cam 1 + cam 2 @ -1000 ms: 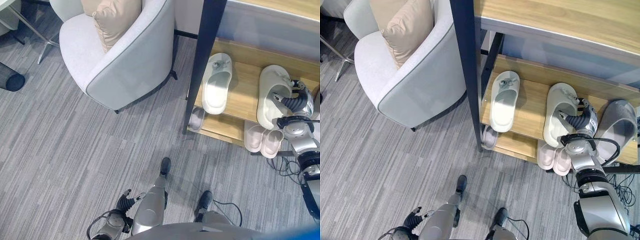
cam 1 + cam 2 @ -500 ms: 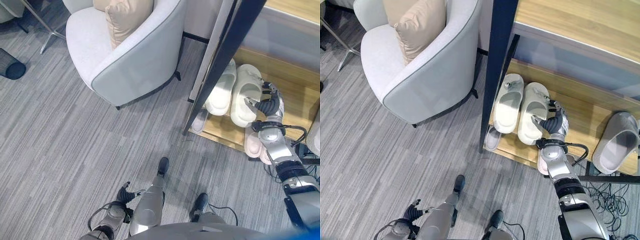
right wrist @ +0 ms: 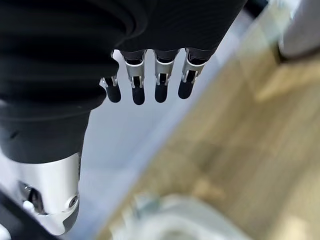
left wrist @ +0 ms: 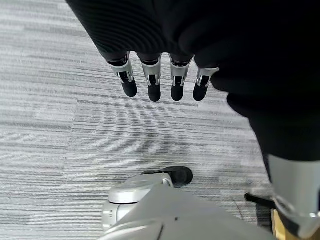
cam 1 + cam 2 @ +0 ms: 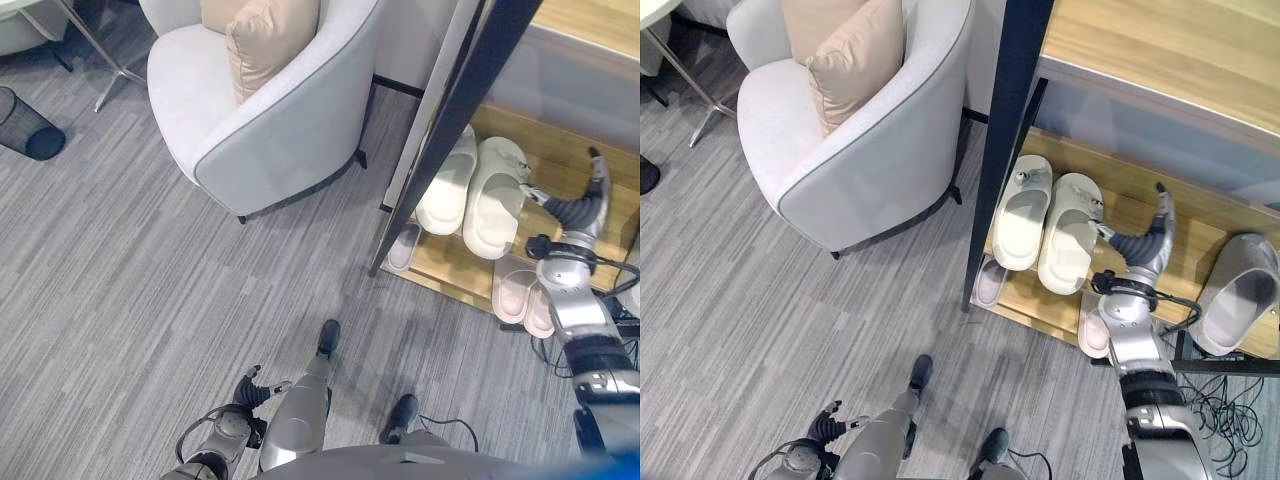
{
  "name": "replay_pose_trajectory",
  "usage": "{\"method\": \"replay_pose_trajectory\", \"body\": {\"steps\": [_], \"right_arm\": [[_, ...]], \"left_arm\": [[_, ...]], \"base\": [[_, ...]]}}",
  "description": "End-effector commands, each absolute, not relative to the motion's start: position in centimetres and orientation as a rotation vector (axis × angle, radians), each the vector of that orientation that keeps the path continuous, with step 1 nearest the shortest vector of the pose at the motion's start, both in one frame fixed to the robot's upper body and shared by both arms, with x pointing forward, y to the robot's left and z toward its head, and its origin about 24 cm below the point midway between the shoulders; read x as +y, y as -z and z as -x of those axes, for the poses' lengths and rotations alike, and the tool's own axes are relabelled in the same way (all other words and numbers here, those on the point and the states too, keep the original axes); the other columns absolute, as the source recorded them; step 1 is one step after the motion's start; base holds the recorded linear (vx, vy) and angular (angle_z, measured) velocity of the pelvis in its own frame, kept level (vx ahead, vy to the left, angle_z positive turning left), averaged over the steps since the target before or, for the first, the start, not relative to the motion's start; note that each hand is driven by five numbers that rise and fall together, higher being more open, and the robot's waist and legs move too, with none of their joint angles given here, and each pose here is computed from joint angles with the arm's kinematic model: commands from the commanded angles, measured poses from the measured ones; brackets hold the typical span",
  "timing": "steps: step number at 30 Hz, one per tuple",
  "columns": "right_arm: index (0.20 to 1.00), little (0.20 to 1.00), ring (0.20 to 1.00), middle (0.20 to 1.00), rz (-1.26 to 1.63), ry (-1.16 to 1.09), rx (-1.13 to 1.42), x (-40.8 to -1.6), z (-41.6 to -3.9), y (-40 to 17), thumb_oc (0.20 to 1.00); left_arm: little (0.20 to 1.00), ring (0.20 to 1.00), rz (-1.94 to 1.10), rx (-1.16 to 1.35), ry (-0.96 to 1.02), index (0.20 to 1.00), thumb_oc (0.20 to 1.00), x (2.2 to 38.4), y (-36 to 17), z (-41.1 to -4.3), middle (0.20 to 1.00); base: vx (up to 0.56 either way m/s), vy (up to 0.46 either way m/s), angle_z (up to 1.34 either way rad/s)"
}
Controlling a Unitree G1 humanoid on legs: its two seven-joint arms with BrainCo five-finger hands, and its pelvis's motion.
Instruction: Arrange the slippers neatly on the shoe rack.
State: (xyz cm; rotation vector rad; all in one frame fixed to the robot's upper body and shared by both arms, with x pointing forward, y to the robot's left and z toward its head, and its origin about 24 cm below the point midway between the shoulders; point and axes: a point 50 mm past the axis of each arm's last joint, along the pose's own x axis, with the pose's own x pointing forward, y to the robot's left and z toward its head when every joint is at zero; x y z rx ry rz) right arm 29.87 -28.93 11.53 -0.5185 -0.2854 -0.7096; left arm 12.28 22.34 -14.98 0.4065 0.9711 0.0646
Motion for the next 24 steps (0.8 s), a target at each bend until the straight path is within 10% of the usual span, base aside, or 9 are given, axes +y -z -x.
{"method": "replay_pose_trajectory", "body": {"steps": [1,24], "right_arm": [[1.000,1.000,1.000,1.000,0.570,0.730,-0.404,-29.5,-29.0,-13.6,1.000],[1.000,1.000,1.000,1.000,0.570,0.839,0.107,-35.4,-24.9,-4.8,1.000]], "left_arm": [[1.000,1.000,-0.372,1.051,-0.061,1.000,1.000,21.4,15.8,-11.1,1.000],[1.000,1.000,-0.347,1.116,-0.052,1.000,1.000,21.1,16.4,-9.0,1.000]], "base": [[0.00,-0.012,-0.12],[0.01,-0.012,-0.06]]}}
